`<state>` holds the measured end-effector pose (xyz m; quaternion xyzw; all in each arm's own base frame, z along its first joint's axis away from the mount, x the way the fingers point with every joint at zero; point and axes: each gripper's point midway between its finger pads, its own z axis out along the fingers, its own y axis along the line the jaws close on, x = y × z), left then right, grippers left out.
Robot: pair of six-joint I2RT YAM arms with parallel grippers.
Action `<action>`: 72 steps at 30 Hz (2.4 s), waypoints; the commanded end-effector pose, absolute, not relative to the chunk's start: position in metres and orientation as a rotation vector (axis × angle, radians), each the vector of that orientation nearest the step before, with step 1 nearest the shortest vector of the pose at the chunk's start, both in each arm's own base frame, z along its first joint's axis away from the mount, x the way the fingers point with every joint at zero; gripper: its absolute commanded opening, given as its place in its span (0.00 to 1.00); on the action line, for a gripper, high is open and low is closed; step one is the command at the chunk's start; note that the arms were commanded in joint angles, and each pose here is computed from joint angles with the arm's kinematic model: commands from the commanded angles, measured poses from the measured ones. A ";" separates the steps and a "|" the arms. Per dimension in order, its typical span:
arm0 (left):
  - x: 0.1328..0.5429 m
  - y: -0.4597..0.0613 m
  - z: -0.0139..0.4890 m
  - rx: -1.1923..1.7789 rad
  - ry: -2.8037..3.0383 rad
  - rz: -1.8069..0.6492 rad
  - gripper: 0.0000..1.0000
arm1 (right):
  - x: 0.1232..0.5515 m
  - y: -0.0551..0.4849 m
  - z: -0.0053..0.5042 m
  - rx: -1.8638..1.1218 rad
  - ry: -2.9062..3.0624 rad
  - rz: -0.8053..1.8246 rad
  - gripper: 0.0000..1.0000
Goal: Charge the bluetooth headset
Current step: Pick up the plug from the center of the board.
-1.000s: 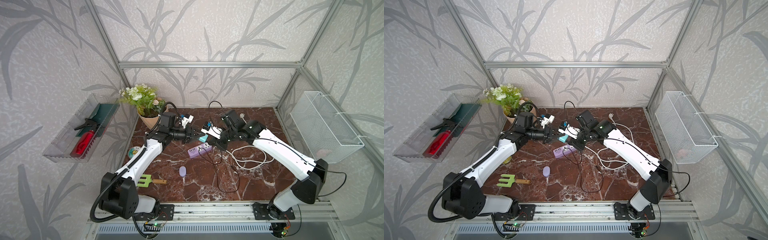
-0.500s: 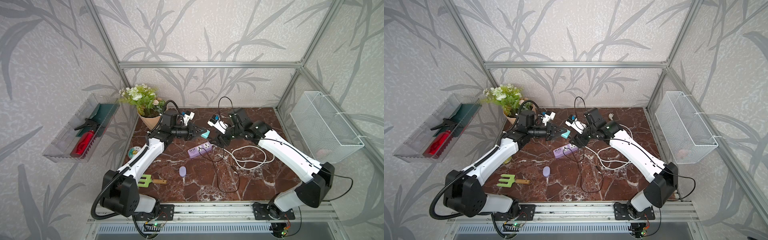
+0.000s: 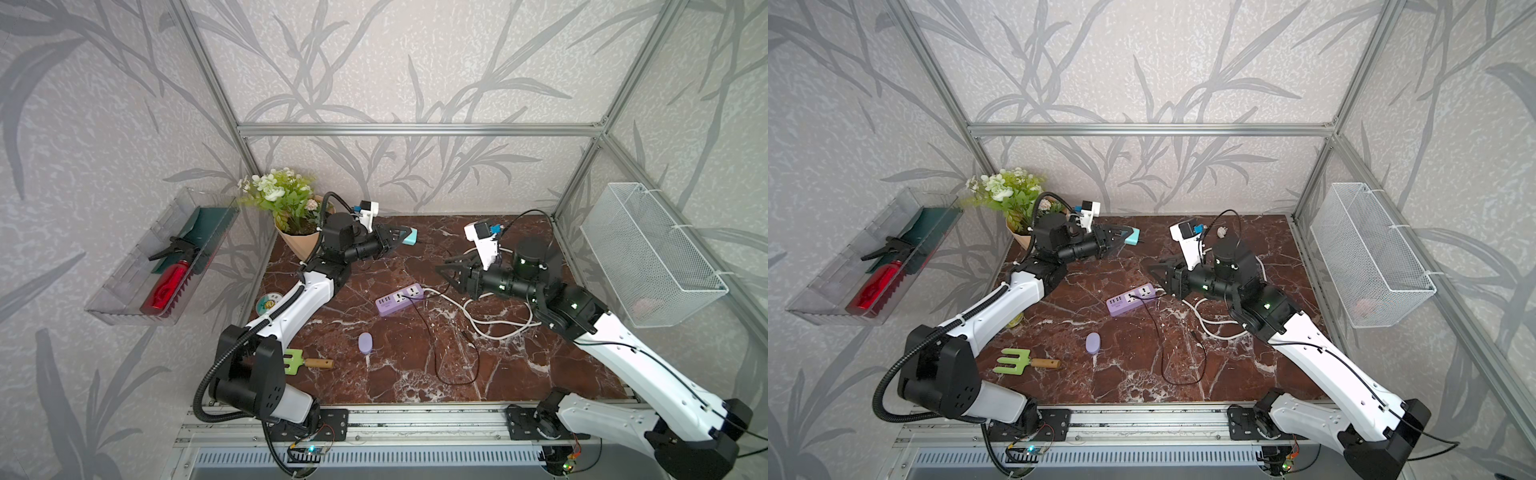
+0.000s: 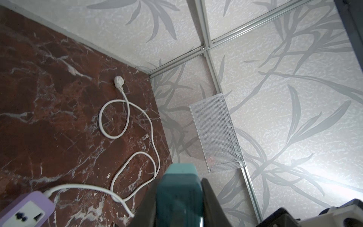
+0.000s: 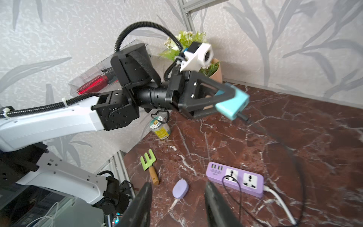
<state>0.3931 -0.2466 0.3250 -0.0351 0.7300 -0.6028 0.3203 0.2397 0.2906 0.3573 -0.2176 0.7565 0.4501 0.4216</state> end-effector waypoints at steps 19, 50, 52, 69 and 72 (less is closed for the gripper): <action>0.376 -0.246 0.408 -0.081 1.517 -1.667 0.04 | 0.334 0.320 0.379 -0.032 1.657 1.411 0.50; 0.373 -0.260 0.438 -0.119 1.332 -1.854 0.05 | 0.356 0.308 0.444 0.082 1.286 1.467 0.44; 0.372 -0.261 0.436 -0.120 1.336 -1.860 0.04 | 0.357 0.308 0.447 0.088 1.279 1.465 0.48; 0.376 -0.261 0.436 -0.159 1.307 -1.867 0.05 | 0.366 0.317 0.445 0.111 1.288 1.521 0.29; 0.378 -0.262 0.437 -0.163 1.305 -1.890 0.09 | 0.365 0.320 0.443 0.098 1.298 1.525 0.16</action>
